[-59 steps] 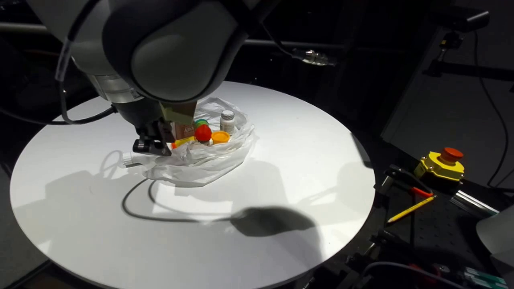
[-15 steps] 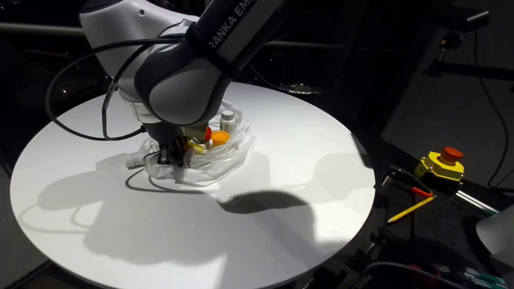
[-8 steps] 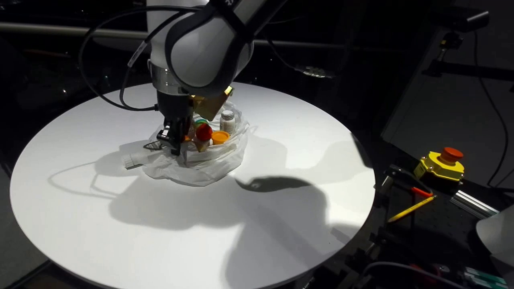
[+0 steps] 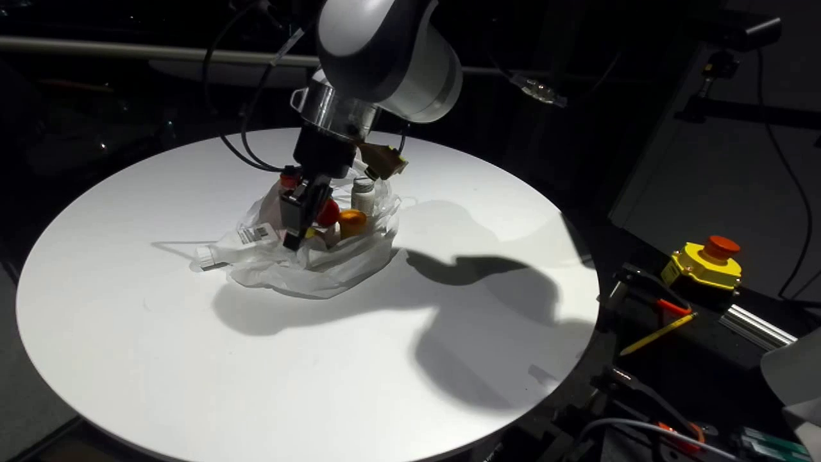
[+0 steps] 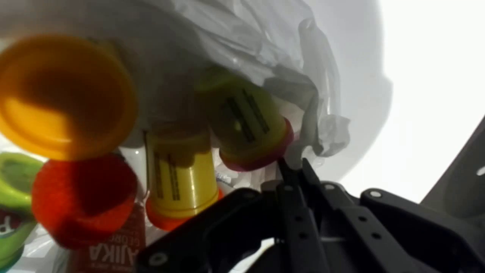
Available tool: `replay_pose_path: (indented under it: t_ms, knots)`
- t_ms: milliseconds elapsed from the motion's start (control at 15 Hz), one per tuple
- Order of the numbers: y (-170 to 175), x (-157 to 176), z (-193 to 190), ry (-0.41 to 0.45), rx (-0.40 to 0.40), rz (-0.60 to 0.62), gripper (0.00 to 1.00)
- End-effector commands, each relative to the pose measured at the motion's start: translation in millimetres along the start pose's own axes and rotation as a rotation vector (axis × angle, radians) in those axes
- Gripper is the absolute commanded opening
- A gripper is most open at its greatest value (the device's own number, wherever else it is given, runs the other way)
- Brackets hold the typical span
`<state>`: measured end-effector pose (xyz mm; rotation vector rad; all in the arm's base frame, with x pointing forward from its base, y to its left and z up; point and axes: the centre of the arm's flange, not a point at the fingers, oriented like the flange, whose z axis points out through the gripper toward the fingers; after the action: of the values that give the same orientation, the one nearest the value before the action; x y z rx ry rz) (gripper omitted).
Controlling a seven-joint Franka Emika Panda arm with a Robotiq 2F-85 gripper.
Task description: Pick up the bottles and small containers from the table and put them in the plastic bag.
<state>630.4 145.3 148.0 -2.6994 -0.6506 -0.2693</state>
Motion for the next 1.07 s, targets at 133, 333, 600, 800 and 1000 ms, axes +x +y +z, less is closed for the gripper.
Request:
replay_pose_path:
  t_ms: [133, 333, 600, 800, 1000]
  knots:
    - [17, -35, -31, 0.081, 0.171, 0.008, 0.08]
    - [17, -37, -43, 0.119, 0.224, 0.002, 0.08]
    - [-15, -23, -64, 0.147, 0.198, -0.072, 0.07]
    - [-62, -7, -80, 0.131, 0.039, -0.095, 0.03]
    - [-112, 7, -103, 0.174, -0.071, -0.078, 0.01]
